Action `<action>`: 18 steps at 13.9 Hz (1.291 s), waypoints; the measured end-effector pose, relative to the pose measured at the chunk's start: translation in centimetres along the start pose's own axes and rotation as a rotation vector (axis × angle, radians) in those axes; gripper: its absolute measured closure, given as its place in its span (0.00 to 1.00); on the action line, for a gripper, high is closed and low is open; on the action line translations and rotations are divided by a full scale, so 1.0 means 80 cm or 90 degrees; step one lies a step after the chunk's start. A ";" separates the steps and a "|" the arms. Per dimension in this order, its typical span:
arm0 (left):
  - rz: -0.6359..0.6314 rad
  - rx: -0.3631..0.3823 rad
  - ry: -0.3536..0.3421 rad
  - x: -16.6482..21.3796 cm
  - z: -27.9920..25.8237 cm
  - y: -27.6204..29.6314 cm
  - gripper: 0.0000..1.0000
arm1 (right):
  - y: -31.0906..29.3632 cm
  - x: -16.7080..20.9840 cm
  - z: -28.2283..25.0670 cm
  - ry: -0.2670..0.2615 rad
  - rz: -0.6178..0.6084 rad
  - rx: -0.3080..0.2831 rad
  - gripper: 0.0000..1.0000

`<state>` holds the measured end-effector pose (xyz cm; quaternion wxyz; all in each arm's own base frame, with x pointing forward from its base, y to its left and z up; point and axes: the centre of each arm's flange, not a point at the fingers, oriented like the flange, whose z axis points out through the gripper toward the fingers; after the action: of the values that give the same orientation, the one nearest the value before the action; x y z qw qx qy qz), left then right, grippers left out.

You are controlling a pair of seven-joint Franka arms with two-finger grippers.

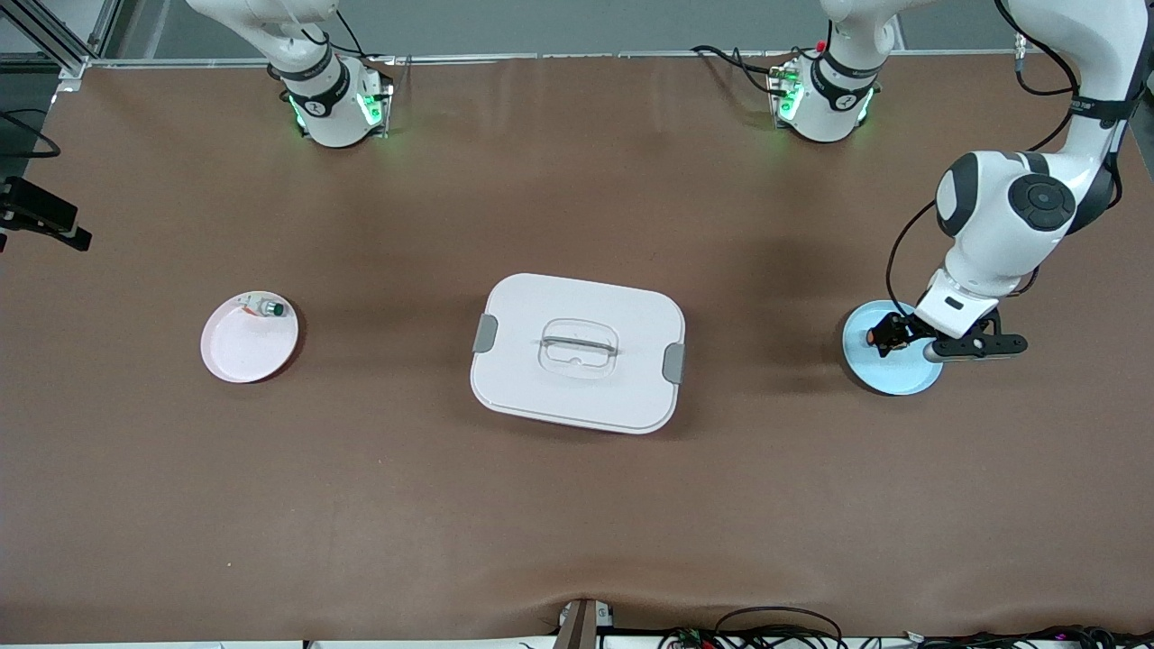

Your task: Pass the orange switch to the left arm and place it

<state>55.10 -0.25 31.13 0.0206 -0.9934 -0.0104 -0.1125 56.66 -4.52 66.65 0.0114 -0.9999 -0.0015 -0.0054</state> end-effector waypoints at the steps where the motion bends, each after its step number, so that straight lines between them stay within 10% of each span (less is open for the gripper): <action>1: -0.001 0.004 -0.009 0.004 -0.007 0.000 0.00 | 0.000 0.001 -0.002 0.008 0.000 -0.001 0.00; 18: -0.038 -0.003 -0.141 0.066 -0.297 0.026 0.00 | -0.001 0.002 -0.003 0.013 0.025 0.000 0.00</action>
<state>54.98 -3.26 55.40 0.0135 -0.9990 -0.0417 -0.0029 56.77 -4.43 66.93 0.0114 -0.9996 0.0186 -0.0153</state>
